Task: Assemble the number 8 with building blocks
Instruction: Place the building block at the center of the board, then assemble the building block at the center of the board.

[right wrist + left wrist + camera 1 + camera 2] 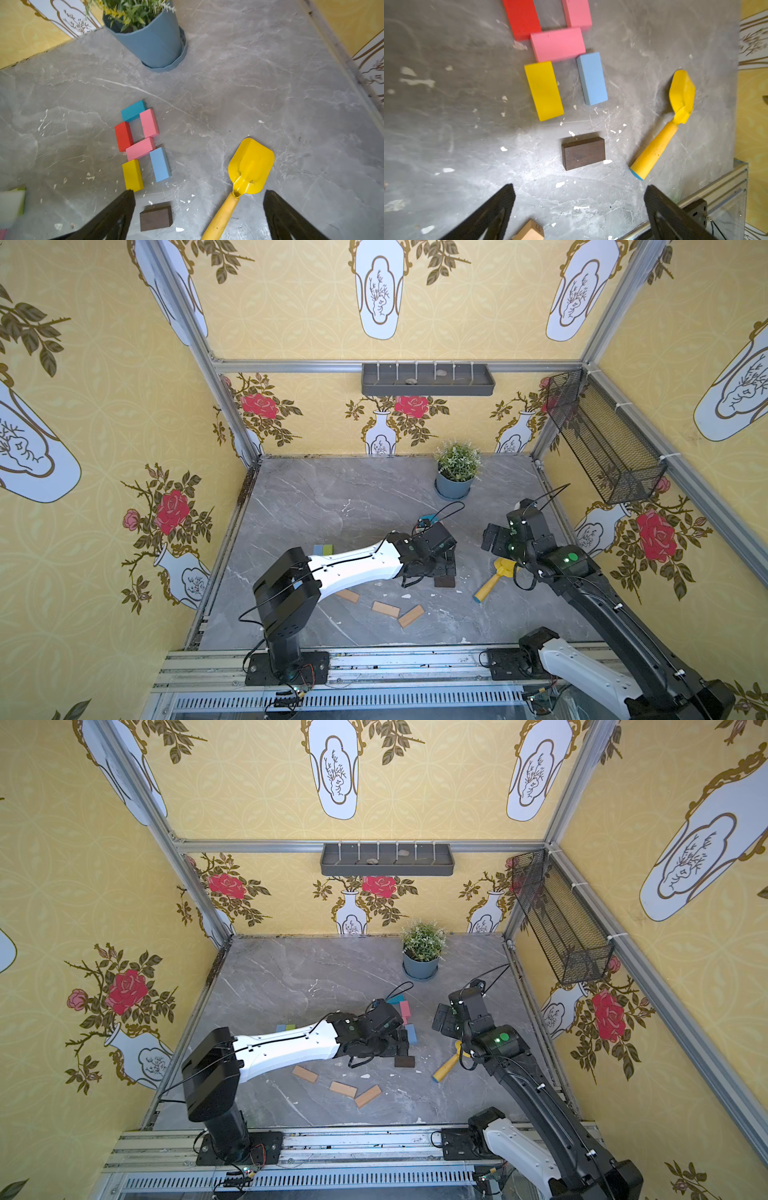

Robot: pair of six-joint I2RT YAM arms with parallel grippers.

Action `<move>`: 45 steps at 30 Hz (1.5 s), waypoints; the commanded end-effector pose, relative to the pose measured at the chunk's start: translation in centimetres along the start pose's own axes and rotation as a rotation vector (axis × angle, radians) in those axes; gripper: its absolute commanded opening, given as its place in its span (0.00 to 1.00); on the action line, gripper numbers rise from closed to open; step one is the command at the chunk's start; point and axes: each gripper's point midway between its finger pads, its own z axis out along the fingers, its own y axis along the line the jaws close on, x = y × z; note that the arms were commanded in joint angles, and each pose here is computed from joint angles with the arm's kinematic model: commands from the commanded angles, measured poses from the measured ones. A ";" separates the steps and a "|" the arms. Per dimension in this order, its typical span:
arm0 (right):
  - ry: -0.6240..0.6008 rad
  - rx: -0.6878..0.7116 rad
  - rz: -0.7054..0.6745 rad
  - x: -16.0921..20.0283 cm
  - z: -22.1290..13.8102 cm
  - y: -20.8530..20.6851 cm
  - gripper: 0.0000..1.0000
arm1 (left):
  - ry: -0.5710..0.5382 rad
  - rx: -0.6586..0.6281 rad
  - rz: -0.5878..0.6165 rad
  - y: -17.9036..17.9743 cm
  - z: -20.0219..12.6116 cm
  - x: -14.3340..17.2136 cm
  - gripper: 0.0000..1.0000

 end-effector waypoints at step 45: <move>0.572 0.001 -0.286 17.4 9.7 7.7 0.73 | -0.231 -0.126 -0.133 14.5 -6.1 -3.1 1.00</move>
